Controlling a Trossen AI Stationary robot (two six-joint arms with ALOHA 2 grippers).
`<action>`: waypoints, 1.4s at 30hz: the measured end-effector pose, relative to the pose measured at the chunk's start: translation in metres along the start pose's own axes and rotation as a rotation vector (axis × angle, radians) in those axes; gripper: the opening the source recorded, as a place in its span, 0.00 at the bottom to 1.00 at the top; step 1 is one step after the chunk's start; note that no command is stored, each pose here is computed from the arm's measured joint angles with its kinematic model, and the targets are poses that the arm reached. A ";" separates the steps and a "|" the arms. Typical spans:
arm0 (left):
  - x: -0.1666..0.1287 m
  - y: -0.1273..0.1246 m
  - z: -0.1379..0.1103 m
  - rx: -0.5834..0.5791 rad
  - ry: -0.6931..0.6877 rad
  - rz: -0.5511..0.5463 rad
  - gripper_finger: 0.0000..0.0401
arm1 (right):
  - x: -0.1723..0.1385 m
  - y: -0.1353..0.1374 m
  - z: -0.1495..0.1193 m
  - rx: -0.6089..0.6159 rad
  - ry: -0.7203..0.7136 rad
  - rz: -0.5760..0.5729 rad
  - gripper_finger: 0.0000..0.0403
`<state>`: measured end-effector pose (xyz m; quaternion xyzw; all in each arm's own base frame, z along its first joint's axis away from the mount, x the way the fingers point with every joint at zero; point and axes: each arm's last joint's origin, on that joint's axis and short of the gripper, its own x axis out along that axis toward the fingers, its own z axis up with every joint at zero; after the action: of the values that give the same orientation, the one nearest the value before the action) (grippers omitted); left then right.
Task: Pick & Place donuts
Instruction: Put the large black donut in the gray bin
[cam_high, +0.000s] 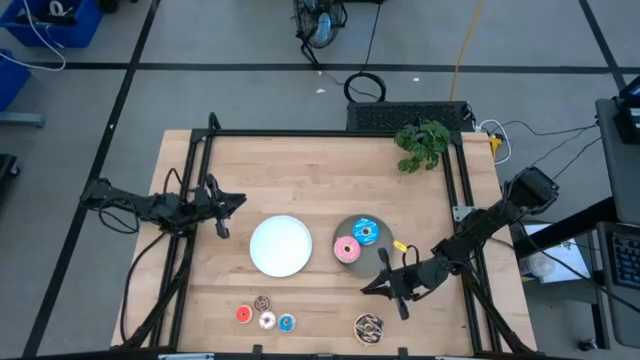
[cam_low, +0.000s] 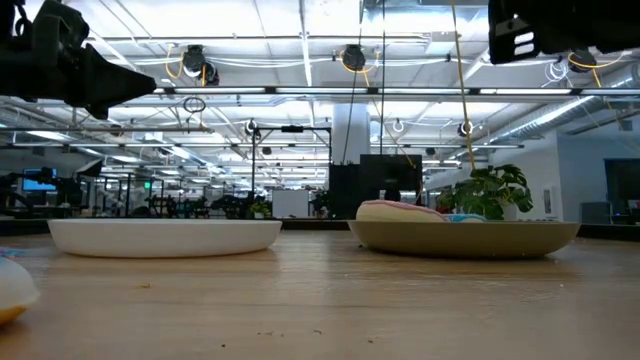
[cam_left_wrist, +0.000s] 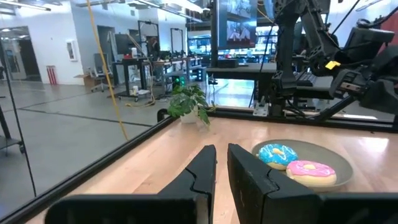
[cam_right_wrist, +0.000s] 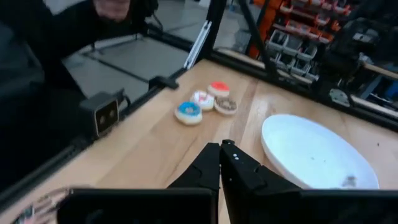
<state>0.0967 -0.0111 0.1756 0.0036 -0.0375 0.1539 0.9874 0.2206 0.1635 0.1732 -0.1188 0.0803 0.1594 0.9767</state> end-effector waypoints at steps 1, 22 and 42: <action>0.000 0.000 0.000 0.000 0.000 0.000 0.12 | 0.000 0.000 0.002 0.005 -0.015 -0.001 0.01; 0.000 0.000 -0.002 0.006 0.020 -0.002 0.12 | -0.001 0.014 0.031 -0.119 -0.124 0.020 0.00; 0.000 0.000 -0.001 -0.018 0.012 -0.002 0.12 | 0.087 0.037 0.161 0.255 0.784 0.037 0.00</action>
<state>0.0968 -0.0112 0.1744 -0.0062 -0.0332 0.1526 0.9877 0.3092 0.2651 0.3032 -0.0472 0.4676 0.1085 0.8760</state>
